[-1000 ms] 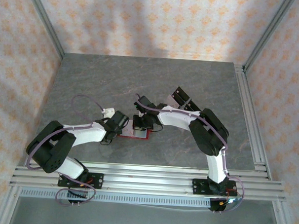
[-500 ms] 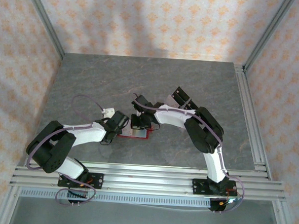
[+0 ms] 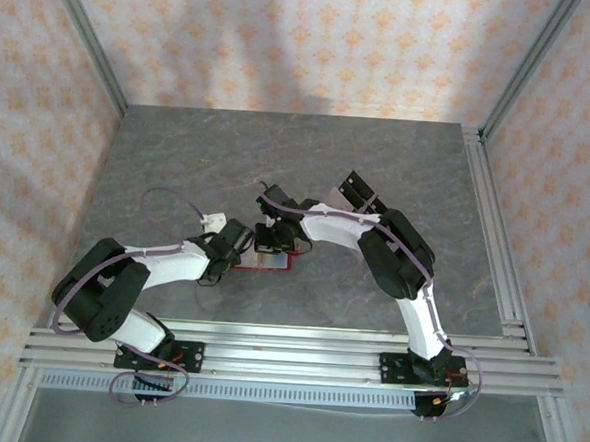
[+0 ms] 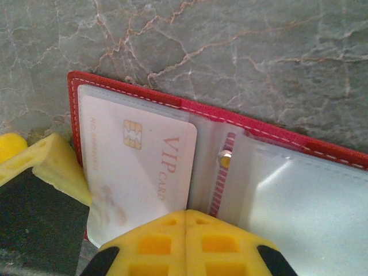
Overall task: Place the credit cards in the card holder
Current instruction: Insert the credit card into the card slot.
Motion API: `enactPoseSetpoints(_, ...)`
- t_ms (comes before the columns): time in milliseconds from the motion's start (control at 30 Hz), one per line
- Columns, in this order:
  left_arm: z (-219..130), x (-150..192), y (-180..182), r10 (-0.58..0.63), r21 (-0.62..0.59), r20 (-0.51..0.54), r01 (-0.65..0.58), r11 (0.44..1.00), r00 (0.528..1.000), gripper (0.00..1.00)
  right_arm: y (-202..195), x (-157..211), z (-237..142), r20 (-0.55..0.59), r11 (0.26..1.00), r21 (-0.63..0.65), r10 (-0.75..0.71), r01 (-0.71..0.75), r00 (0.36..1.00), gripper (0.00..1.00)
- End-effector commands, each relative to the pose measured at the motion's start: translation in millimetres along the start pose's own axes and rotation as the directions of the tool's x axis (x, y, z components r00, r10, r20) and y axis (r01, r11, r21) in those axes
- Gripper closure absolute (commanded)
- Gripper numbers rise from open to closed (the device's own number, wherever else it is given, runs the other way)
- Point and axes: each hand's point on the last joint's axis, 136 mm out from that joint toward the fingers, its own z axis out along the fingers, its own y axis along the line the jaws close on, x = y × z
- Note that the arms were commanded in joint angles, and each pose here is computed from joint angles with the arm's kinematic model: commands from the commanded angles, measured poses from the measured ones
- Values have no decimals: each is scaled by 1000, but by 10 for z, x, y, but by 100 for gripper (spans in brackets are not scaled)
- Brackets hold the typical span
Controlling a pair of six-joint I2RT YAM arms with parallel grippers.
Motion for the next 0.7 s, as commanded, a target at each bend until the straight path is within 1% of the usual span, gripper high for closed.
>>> enactPoseSetpoints(0,49,479,-207,24,115,-170,-5,993,985,46,155,-24,-6,-4,999,-47,-12,12,1000,100)
enactPoseSetpoints(133,39,479,-179,20,109,-167,-2,994,986,46,251,-76,-270,53,997,-68,-20,23,998,100)
enactPoseSetpoints(167,36,479,-174,19,108,-167,0,994,986,46,261,-92,-345,69,997,-72,-20,25,997,97)
enactPoseSetpoints(300,23,482,-162,19,110,-166,-1,994,986,46,204,-136,-699,135,998,-64,-9,18,991,73)
enactPoseSetpoints(367,18,495,-155,21,111,-169,-2,994,985,46,104,-129,-811,156,999,-42,2,5,988,65)
enactPoseSetpoints(500,5,509,-149,13,116,-169,7,993,986,46,-138,-35,-864,156,1000,17,22,-25,987,61)
enactPoseSetpoints(667,-27,534,-166,7,126,-167,14,992,986,46,-313,104,-756,128,998,50,41,-48,991,60)
